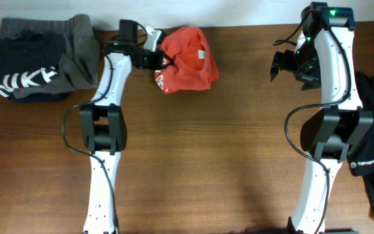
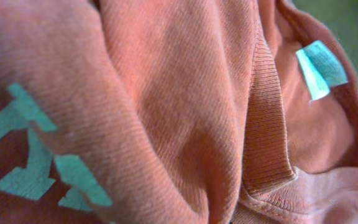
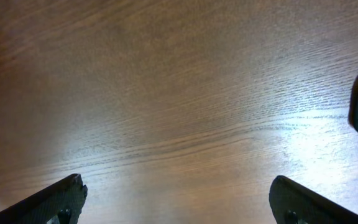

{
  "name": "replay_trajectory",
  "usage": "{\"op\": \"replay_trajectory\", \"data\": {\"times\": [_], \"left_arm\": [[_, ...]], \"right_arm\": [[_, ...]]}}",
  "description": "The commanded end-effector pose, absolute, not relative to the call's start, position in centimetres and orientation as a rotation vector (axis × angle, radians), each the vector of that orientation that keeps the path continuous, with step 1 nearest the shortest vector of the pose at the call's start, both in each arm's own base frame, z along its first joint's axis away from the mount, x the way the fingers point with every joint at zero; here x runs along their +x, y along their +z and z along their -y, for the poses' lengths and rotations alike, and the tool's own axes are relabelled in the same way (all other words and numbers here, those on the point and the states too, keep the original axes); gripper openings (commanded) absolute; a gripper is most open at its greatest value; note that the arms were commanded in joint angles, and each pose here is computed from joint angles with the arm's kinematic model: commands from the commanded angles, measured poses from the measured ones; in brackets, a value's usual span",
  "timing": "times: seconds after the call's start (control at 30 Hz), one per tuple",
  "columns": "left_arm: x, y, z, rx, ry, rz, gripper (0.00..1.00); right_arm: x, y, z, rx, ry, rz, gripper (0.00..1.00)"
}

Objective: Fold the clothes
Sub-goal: 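Lift the red bundle with the left gripper and carry it up-left, then move the held bundle onto the dark clothes stack at top left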

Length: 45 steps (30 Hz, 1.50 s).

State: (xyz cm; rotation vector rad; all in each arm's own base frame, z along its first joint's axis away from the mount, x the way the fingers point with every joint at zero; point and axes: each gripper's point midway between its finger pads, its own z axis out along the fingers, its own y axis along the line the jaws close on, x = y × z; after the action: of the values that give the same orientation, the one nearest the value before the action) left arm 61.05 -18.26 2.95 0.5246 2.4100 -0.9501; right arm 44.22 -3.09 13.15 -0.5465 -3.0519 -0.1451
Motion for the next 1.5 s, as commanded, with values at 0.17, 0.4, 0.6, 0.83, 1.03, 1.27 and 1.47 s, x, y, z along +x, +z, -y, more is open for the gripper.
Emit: {"op": "replay_trajectory", "data": {"times": [0.17,0.4,0.6,0.83,1.03,1.27,1.47], "left_arm": [[65.5,11.5,12.0,0.502,-0.795,-2.184,0.00],[66.9,16.4,6.3,0.443,-0.696,-2.081,0.00],[67.2,17.6,2.1,0.387,-0.646,-2.060,0.00],[66.7,21.8,-2.0,0.344,-0.577,-2.006,0.00],[65.9,25.7,-2.5,0.351,-0.545,-1.955,0.00],[64.8,29.4,-2.7,0.355,-0.519,-1.911,0.00],[64.3,30.1,-4.6,0.326,-0.498,-1.912,0.00]], "right_arm": [[43.8,13.0,3.0,-0.531,-0.140,3.038,0.99],[43.7,13.0,2.9,-0.531,-0.139,3.034,0.99],[43.7,13.0,2.9,-0.532,-0.140,3.034,0.99],[43.7,13.0,2.9,-0.532,-0.140,3.035,0.99],[43.7,13.0,2.9,-0.532,-0.140,3.034,0.99],[43.7,13.0,2.9,-0.532,-0.140,3.034,0.99],[43.7,13.0,2.9,-0.532,-0.140,3.034,0.99]]}}
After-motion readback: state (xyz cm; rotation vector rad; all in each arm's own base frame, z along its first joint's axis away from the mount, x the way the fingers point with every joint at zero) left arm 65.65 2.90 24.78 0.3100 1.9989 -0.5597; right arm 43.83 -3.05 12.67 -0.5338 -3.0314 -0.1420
